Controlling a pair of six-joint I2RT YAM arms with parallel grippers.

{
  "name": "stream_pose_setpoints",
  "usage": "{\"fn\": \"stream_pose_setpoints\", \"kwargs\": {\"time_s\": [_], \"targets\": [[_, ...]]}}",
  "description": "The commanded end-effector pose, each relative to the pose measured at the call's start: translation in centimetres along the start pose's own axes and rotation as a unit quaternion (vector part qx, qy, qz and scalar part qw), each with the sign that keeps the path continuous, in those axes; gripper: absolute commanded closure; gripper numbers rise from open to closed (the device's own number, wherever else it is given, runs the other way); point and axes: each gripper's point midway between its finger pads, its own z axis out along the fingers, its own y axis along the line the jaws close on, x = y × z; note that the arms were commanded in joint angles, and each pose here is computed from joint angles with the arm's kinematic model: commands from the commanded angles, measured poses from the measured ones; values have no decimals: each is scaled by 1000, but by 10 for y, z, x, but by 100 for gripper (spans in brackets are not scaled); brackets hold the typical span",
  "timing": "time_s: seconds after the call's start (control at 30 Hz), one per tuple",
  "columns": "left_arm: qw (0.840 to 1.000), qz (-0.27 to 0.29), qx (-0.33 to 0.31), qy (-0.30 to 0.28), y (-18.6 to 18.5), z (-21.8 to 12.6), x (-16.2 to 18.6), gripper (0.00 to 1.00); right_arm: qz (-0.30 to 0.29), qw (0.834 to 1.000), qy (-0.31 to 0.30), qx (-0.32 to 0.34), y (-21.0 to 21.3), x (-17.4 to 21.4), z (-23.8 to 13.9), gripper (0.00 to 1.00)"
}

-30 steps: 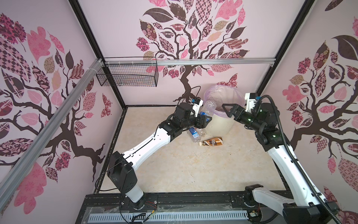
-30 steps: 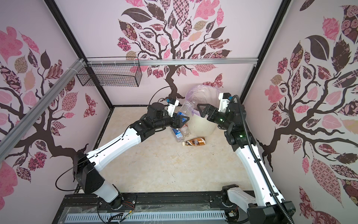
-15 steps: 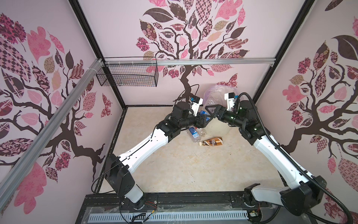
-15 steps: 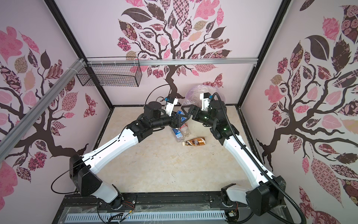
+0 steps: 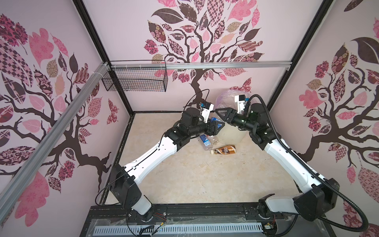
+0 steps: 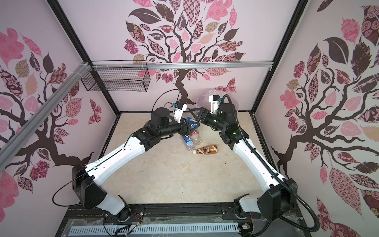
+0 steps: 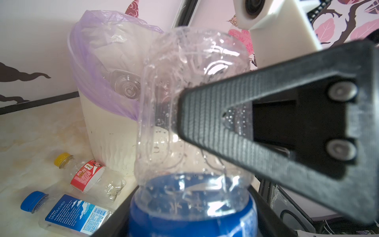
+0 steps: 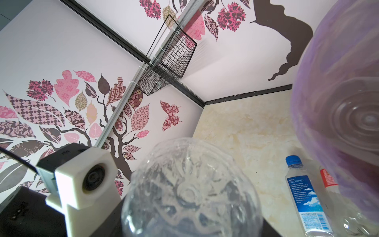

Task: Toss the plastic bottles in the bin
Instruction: 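Lift the Pocari bottle toward the right gripper while the right grasps it, then carry the Pocari bottle over the bin with the right gripper and release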

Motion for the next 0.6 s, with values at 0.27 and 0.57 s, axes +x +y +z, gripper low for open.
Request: {"fn": "stream_pose_setpoints", "kwargs": {"time_s": [0.27,0.57], "targets": [[998,44,-26,-38,-6,-41,-24,2,-49,993,-80,77,-18,-103,-7,51],[997,49,-37,-54,5,-54,-36,2,-205,925,-214,238,4,-231,-69,54]]}}
